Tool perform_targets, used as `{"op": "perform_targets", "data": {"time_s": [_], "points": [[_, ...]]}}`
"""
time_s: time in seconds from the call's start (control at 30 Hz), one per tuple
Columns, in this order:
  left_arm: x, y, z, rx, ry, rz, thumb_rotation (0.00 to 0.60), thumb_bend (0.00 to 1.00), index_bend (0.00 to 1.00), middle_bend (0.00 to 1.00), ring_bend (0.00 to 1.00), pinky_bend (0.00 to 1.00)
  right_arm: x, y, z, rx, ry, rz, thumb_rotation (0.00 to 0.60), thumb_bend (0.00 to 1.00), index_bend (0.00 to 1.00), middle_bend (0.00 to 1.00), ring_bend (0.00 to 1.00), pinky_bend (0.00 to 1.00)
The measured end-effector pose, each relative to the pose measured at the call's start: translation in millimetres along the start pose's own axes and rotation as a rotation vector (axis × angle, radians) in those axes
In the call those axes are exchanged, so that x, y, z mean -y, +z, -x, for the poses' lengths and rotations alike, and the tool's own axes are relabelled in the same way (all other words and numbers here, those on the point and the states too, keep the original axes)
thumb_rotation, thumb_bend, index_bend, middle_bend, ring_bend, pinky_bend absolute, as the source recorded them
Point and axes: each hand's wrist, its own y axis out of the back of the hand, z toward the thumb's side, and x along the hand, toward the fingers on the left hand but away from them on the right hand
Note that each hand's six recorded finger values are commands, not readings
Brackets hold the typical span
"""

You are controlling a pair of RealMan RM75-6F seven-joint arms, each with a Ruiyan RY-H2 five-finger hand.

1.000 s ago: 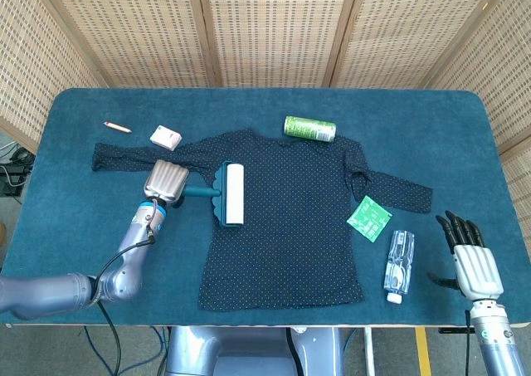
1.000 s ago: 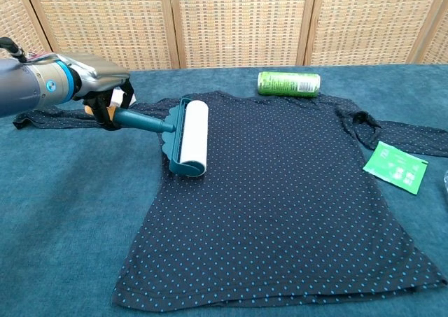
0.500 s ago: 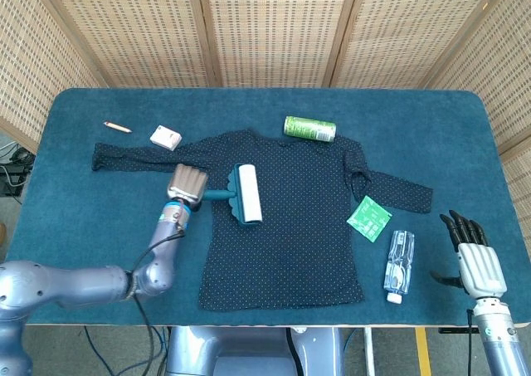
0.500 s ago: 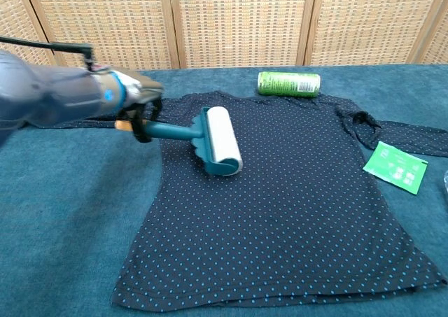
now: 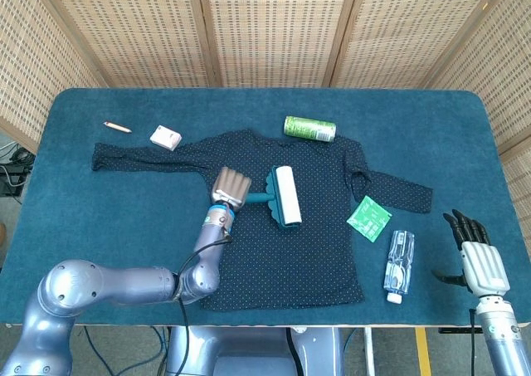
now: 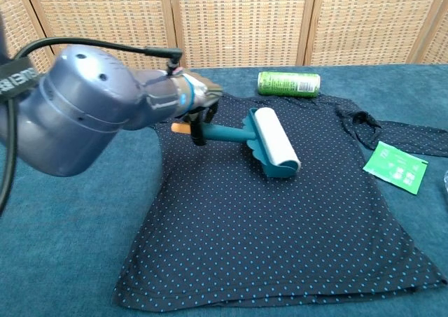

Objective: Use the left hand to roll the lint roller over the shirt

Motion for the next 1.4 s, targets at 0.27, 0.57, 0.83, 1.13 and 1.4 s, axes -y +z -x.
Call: {"op": "perform_targets", "data": {"time_s": [0.27, 0.57, 0.83, 1.13, 1.4], "points": [[0, 11, 4, 0.002, -0.001, -0.015, 0.600, 0.55, 0.92, 0.90, 0.75, 0.72, -2, 1, -2, -0.008, -0.003, 0.007, 0.600, 0.02, 0.00, 0.00, 0.00, 0.00], [30, -41, 16, -0.056, -0.031, -0.013, 0.600, 0.55, 0.92, 0.90, 0.75, 0.72, 0, 10, -6, -0.034, 0.000, -0.015, 0.600, 0.02, 0.00, 0.00, 0.00, 0.00], [59, -99, 28, -0.112, -0.049, 0.006, 0.600, 0.55, 0.92, 0.90, 0.75, 0.72, 3, 15, -9, -0.049, 0.008, -0.030, 0.600, 0.02, 0.00, 0.00, 0.00, 0.00], [65, -104, 28, -0.105, -0.056, 0.031, 0.600, 0.55, 0.92, 0.90, 0.75, 0.72, 4, 17, -9, -0.050, 0.015, -0.034, 0.600, 0.02, 0.00, 0.00, 0.00, 0.00], [46, -66, 19, -0.064, -0.030, 0.035, 0.600, 0.55, 0.92, 0.90, 0.75, 0.72, 3, 13, -7, -0.038, 0.016, -0.026, 0.600, 0.02, 0.00, 0.00, 0.00, 0.00]]}}
